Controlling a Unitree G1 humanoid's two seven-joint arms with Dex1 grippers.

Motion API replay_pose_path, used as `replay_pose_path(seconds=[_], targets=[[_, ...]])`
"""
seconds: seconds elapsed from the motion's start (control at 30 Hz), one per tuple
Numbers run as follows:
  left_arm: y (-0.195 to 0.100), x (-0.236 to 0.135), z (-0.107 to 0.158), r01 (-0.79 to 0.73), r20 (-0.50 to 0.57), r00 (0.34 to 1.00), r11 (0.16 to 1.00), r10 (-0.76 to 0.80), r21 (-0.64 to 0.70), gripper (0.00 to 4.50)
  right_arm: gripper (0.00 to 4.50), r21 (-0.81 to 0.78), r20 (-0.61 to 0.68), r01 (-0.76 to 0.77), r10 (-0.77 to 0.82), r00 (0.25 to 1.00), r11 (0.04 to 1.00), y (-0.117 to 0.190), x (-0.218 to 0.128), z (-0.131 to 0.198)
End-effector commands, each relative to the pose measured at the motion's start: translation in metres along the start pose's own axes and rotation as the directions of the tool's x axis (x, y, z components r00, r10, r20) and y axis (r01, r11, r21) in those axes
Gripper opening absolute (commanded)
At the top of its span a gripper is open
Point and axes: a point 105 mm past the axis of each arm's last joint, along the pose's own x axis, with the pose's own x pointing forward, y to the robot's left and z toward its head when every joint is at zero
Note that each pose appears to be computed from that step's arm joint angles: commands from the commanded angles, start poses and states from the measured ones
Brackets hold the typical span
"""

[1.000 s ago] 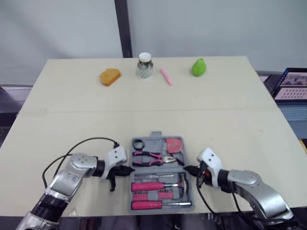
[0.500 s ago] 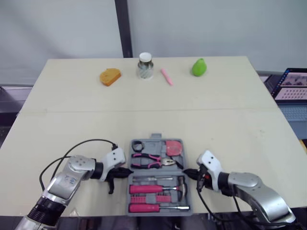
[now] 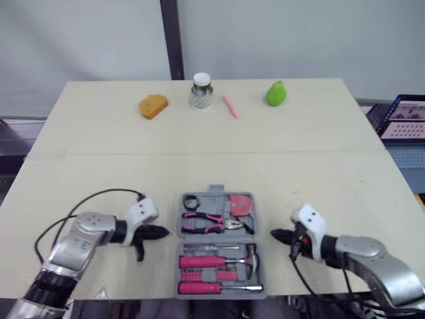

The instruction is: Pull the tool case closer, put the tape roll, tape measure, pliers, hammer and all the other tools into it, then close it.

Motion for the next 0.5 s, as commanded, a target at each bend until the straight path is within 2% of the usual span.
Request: replay_pose_path(seconds=[0.03,0.1,0.17,0.23,0.37,0.5], targets=[[-0.024,-0.004,0.023,0.138,0.11,0.984,0.99,-0.139,0.012,0.0,0.25,0.084,0.083,-0.037,0.03,0.996,0.996,-0.005,-0.003,0.02],[-0.045,-0.002,0.031,0.233,0.131,0.963,0.972,-0.234,0.02,0.0,0.82,0.186,0.127,-0.054,0.031,0.991,0.981,-0.011,0.001,0.033],[-0.064,0.002,0.032,0.312,0.125,0.942,0.95,-0.311,0.018,0.0,1.67,0.286,0.167,-0.067,0.019,0.986,0.956,-0.02,0.006,0.044],[-0.084,0.006,0.03,0.389,0.113,0.916,0.921,-0.385,-0.009,0.0,2.72,0.37,0.175,-0.083,0.018,0.984,0.925,-0.026,0.012,0.05],[-0.094,0.019,0.0,0.388,-0.026,0.921,0.922,-0.388,-0.009,0.0,4.48,0.479,0.153,-0.114,0.045,0.987,0.87,-0.031,0.027,0.052],[-0.092,0.024,-0.013,0.373,-0.087,0.925,0.928,-0.371,0.011,0.0,4.48,0.535,0.125,-0.124,0.067,0.99,0.836,-0.031,0.041,0.05]])
